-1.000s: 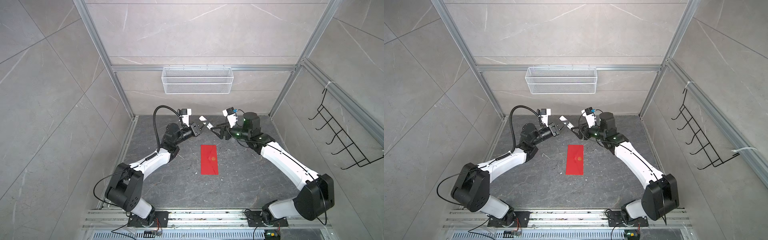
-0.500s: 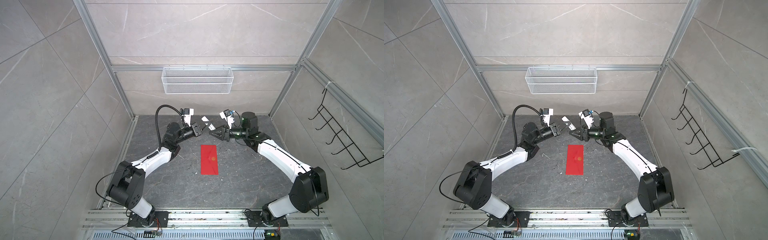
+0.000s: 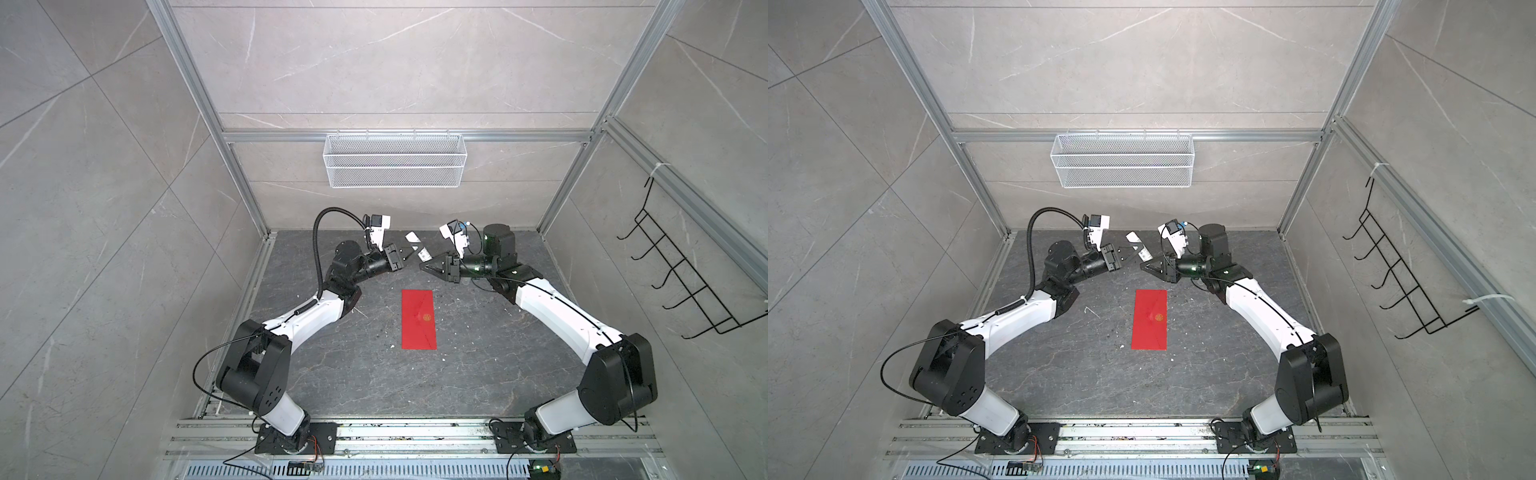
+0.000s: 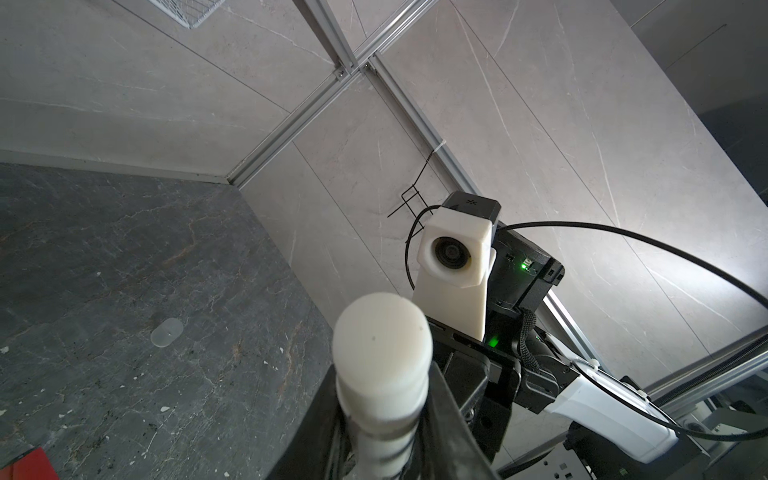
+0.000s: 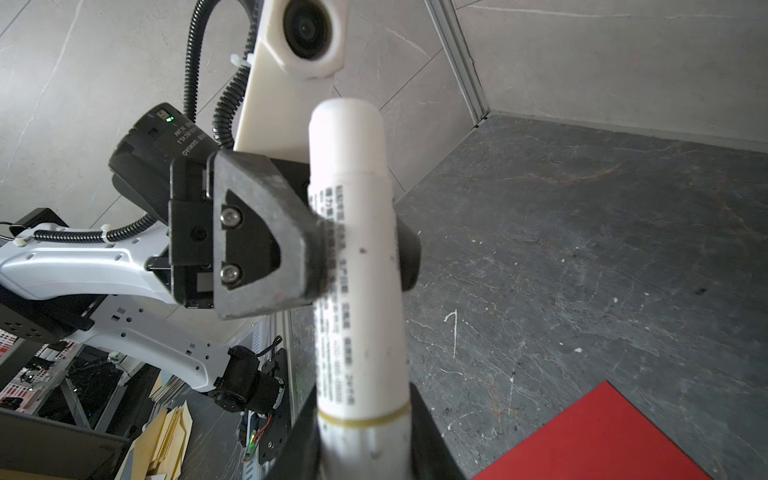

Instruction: Place the letter into the envelope and seal it

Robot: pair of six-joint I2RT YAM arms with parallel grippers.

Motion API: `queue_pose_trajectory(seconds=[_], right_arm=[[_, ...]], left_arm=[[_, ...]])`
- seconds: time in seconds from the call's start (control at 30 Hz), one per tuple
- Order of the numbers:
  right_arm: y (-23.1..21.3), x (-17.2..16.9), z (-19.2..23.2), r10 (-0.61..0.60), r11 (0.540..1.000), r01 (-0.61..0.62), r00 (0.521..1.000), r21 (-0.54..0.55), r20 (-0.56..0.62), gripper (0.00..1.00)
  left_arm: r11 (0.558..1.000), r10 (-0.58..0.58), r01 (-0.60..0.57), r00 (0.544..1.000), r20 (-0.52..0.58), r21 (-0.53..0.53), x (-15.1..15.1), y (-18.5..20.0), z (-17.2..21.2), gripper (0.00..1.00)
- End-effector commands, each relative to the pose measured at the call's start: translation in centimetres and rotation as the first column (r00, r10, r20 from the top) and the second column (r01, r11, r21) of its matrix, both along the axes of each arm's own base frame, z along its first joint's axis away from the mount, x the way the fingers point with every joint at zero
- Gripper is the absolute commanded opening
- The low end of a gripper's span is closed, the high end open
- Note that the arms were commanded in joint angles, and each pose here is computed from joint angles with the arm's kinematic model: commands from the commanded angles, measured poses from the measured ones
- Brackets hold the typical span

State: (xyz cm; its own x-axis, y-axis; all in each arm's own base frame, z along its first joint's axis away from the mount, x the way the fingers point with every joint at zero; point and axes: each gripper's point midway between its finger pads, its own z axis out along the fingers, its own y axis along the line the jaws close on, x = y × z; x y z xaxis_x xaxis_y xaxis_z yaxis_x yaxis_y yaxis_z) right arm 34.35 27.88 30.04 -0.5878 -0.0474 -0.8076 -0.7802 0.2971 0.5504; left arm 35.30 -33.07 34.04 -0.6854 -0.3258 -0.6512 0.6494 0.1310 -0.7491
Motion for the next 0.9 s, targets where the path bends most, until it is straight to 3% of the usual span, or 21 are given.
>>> queue_pose_trajectory(seconds=[0.0, 0.13, 0.23, 0.33, 0.43, 0.67, 0.8, 0.87], right_arm=[[-0.2, 0.8, 1.0, -0.043, 0.999, 0.043, 0.999, -0.011, 0.013, 0.02], [-1.3, 2.1, 0.8, -0.177, 0.981, 0.181, 0.983, -0.075, 0.053, 0.0], [-2.0, 2.9, 0.7, -0.297, 0.93, 0.322, 0.943, -0.18, 0.153, 0.0], [-2.8, 3.5, 0.5, -0.412, 0.807, 0.506, 0.851, -0.305, 0.325, 0.0], [-3.0, 3.7, 1.2, -0.447, 0.666, 0.65, 0.741, -0.366, 0.502, 0.0], [-2.3, 4.3, 1.8, -0.38, 0.33, 0.856, 0.507, -0.399, 0.773, 0.0], [-1.0, 4.3, 1.5, -0.29, 0.204, 0.903, 0.425, -0.379, 0.857, 0.0], [-0.4, 4.3, 1.3, -0.264, 0.191, 0.907, 0.416, -0.375, 0.87, 0.0]], left_arm=[[1.0, -0.001, -0.001, 0.998, 0.071, 0.023, -0.2, 0.1, 1.3, 0.0], [0.998, 0.018, -0.022, 0.998, 0.059, 0.058, 0.1, 0.2, 0.5, 0.0], [0.996, 0.032, -0.037, 0.998, 0.054, 0.078, 0.4, 0.2, 0.0, 0.0], [0.994, 0.046, -0.05, 0.998, 0.042, 0.097, 0.6, 0.2, -0.5, 0.0], [0.993, 0.051, -0.054, 0.998, 0.037, 0.103, 0.8, 0.1, -0.7, 0.0], [0.993, 0.051, -0.054, 0.998, 0.03, 0.106, 0.9, -0.2, -1.0, 0.0], [0.993, 0.052, -0.054, 0.998, 0.027, 0.108, 1.0, -0.3, -1.1, 0.0], [0.993, 0.053, -0.055, 0.998, 0.026, 0.109, 1.1, -0.3, -1.1, 0.0]])
